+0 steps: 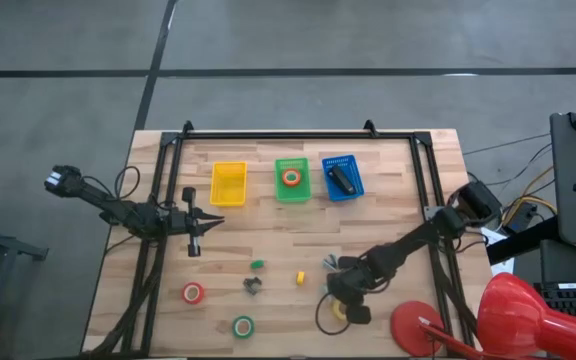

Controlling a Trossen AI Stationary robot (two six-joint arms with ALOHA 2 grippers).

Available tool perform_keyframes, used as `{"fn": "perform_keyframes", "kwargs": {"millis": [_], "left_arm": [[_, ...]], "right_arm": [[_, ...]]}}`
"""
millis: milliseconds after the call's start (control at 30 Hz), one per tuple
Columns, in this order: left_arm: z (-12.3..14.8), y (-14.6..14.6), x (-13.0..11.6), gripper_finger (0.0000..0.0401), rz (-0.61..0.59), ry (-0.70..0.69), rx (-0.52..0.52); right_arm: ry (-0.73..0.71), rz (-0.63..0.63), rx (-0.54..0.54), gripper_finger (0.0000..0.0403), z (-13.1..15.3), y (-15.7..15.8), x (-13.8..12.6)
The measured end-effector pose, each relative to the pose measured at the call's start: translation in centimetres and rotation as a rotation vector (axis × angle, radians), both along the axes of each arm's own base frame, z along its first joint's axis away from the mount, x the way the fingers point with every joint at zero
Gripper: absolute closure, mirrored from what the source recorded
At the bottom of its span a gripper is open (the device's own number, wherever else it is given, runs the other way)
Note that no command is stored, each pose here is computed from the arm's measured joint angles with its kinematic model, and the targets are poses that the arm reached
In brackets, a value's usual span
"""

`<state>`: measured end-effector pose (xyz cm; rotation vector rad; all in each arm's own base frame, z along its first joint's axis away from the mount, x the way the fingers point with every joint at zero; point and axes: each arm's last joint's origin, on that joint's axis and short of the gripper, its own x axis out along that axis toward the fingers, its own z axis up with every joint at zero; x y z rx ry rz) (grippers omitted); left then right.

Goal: Pick and place Stapler, Stapler remover, tape
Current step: Put the yellow tape into the green bin

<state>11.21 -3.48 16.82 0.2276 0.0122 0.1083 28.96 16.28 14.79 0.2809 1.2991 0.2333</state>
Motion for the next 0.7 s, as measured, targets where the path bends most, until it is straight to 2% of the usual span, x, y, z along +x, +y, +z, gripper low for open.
{"fn": "perform_keyframes", "kwargs": {"millis": [267, 433, 600, 700], "left_arm": [[0.0, 0.0, 0.0, 0.0371, 0.0, 0.001, 0.0], [0.0, 0.0, 0.0, 0.0371, 0.0, 0.002, 0.001], [-0.1, 0.0, 0.0, 0.0371, 0.0, 0.007, 0.003], [-0.1, 0.0, 0.0, 0.0371, 0.0, 0.008, 0.003]], "right_arm": [[0.018, 0.0, -0.039, 0.0365, 0.8, -1.0, 0.1], [-0.03, 0.019, -0.065, 0.0365, 2.3, -1.6, 0.1], [-0.181, 0.044, -0.188, 0.0364, 5.2, -3.6, 0.8], [-0.32, 0.027, -0.354, 0.0364, 7.4, -5.6, 1.6]]}}
